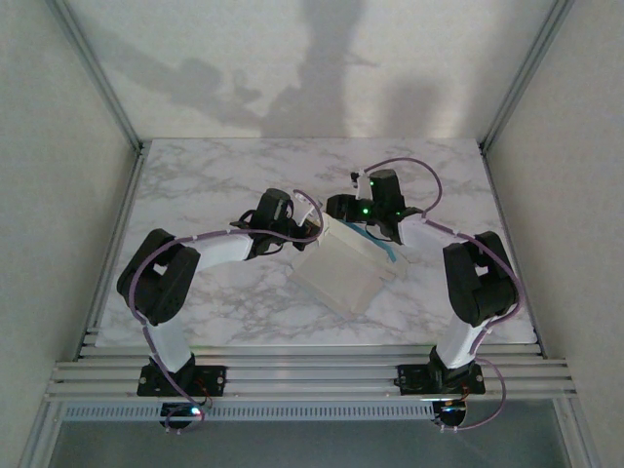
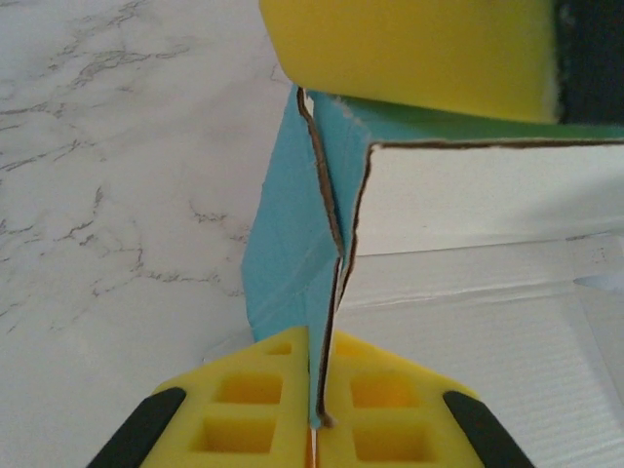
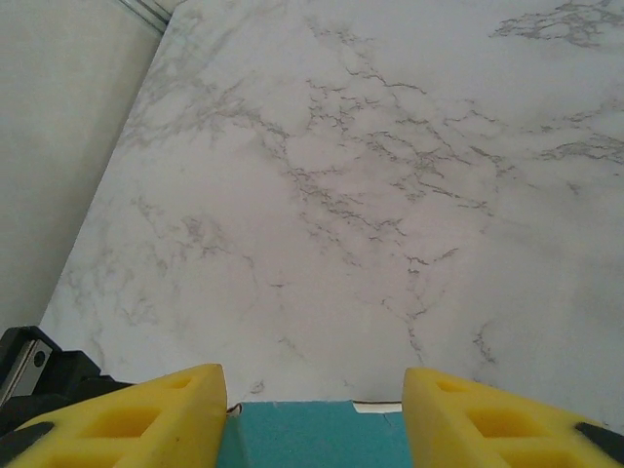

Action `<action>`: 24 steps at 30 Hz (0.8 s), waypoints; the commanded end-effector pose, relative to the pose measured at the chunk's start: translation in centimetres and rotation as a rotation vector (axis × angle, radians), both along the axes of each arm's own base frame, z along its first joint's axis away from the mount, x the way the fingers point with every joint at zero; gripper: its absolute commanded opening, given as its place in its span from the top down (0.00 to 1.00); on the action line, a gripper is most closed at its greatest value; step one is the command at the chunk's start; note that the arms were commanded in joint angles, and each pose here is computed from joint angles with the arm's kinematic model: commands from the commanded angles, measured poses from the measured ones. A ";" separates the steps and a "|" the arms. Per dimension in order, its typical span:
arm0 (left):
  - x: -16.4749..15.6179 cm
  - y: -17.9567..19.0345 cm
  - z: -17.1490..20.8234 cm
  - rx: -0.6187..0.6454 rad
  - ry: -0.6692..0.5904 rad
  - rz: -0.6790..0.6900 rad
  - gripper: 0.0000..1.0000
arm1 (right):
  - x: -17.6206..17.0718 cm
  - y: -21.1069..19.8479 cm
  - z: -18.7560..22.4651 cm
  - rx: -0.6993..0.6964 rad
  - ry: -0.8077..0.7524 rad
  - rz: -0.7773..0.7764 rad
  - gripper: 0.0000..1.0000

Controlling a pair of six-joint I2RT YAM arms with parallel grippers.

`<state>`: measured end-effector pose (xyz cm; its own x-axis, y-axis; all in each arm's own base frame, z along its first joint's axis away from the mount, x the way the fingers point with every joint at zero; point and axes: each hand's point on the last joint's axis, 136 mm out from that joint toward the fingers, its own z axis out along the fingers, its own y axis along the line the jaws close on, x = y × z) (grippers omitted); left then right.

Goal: Fold the paper box

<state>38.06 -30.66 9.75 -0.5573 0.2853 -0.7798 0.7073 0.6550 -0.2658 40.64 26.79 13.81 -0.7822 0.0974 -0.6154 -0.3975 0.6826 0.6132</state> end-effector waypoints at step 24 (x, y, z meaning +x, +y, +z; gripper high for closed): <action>-2.9 0.9 -4.0 0.114 0.144 -0.024 0.90 | -1.3 -0.1 -3.4 -0.026 0.066 0.031 0.50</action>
